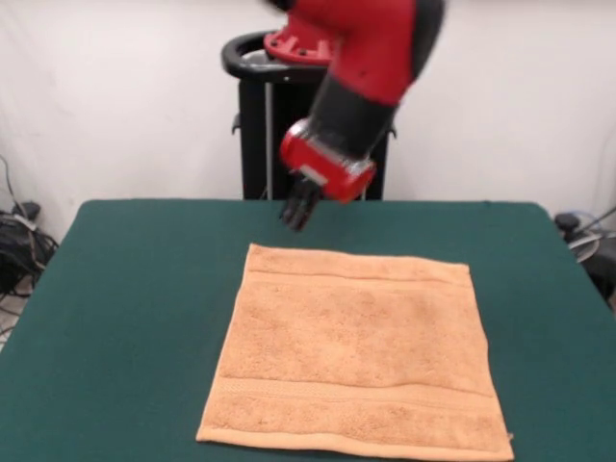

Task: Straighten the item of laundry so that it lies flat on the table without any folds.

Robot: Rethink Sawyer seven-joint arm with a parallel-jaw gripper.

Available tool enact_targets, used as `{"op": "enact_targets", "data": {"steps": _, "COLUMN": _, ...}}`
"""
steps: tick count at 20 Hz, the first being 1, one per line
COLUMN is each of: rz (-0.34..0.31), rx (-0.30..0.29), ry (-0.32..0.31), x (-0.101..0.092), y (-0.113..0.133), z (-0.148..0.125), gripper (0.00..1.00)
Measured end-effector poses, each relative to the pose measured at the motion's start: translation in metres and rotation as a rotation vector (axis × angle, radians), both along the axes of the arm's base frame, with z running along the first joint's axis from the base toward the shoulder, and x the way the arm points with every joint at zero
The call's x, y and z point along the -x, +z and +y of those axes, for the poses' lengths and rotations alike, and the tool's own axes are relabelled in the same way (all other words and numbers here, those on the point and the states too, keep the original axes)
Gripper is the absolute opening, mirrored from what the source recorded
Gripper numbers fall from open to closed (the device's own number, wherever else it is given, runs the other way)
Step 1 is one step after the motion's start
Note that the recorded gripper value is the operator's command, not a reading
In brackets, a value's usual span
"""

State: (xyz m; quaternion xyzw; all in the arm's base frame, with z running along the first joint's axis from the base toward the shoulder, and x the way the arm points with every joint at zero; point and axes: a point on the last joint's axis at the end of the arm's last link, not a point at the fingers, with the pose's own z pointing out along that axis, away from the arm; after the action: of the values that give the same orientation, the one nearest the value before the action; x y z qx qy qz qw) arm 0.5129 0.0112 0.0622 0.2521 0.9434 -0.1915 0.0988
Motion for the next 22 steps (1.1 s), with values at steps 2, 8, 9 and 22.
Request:
{"op": "enact_targets", "data": {"steps": 2, "rz": -0.046, "rx": -0.003, "ry": 0.026, "x": -0.011, "y": 0.027, "z": 0.018, "gripper": 0.0}}
{"op": "enact_targets", "data": {"steps": 8, "rz": -0.148, "rx": -0.03, "ry": 0.011, "x": -0.038, "y": 0.113, "z": 0.045, "gripper": 0.0}}
{"op": "enact_targets", "data": {"steps": 9, "rz": -0.158, "rx": -0.035, "ry": 0.001, "x": -0.041, "y": 0.123, "z": 0.045, "gripper": 0.0}}
{"op": "enact_targets", "data": {"steps": 22, "rz": -0.322, "rx": -0.194, "ry": -0.051, "x": -0.092, "y": 0.232, "z": 0.078, "gripper": 0.0}}
